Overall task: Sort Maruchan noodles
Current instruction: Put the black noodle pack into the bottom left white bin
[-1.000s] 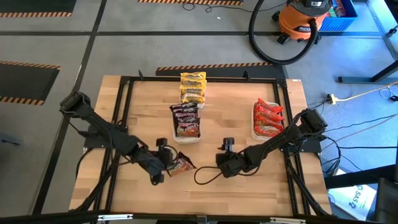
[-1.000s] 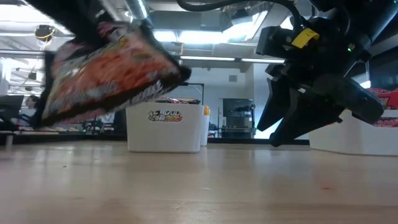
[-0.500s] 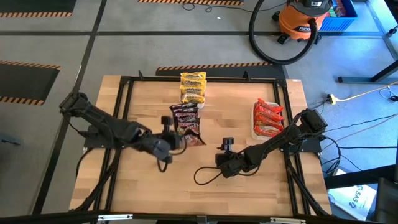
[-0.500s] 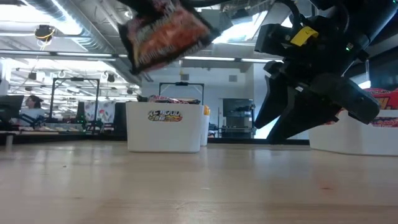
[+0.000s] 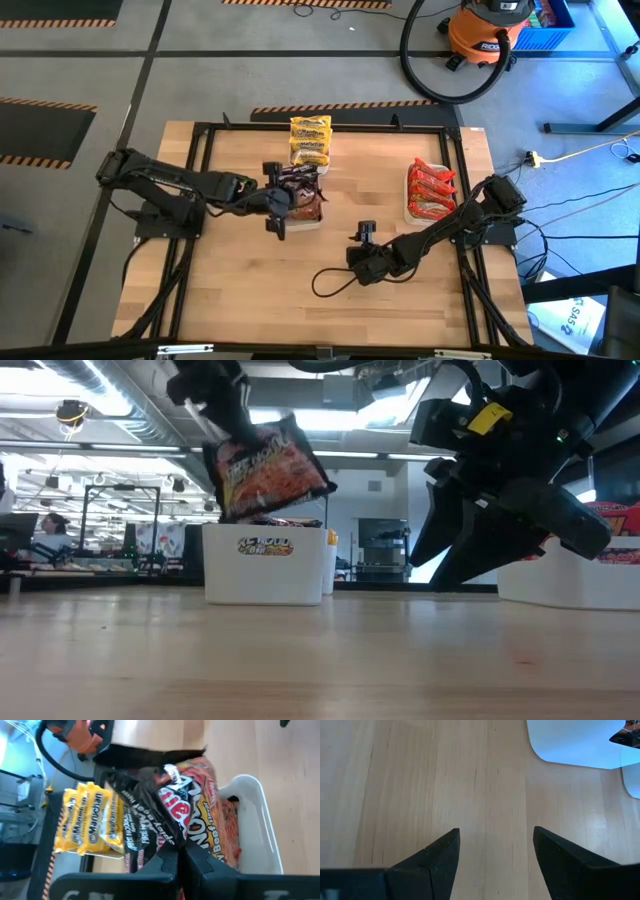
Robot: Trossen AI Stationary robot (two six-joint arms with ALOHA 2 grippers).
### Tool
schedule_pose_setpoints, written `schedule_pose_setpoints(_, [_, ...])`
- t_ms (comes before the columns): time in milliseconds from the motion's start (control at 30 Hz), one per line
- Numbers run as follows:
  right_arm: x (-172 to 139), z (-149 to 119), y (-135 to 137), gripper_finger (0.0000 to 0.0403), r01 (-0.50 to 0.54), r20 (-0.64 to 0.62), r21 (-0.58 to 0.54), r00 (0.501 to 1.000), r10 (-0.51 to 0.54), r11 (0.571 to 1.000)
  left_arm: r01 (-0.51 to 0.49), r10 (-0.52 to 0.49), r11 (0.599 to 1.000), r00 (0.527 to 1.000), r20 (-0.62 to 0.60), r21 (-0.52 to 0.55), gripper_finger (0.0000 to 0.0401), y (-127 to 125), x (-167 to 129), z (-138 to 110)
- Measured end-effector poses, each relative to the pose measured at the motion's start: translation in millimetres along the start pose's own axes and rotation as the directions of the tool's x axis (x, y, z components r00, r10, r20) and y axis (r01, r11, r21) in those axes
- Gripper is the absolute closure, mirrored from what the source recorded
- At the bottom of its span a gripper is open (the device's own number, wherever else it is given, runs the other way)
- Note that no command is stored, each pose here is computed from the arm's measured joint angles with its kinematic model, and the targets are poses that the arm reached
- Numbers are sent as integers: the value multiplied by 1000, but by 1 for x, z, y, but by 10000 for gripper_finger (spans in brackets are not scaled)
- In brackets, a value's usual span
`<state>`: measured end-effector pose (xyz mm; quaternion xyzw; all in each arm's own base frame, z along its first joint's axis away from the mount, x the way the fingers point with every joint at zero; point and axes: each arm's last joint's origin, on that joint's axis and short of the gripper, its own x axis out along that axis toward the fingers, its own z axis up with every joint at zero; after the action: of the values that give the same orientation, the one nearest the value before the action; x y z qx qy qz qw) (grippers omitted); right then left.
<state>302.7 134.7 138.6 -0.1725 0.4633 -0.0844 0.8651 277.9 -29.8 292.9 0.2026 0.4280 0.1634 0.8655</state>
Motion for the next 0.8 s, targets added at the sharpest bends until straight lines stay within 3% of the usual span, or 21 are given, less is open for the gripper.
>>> schedule_pose_setpoints(233, [0, 0, 0, 172, 0, 0, 0, 1000, 0, 1000, 31, -31, 999, 999, -43, 14, 401, -6, 12, -13])
schedule_pose_setpoints(567, [0, 0, 0, 172, 0, 0, -1, 1000, 0, 1000, 129, -128, 992, 991, -47, 13, 401, -13, 15, -14])
schedule_pose_setpoints(800, [0, 0, 0, 172, 0, -1, -2, 1000, 0, 1000, 146, -136, 987, 980, -148, 60, 401, -28, 37, -18])
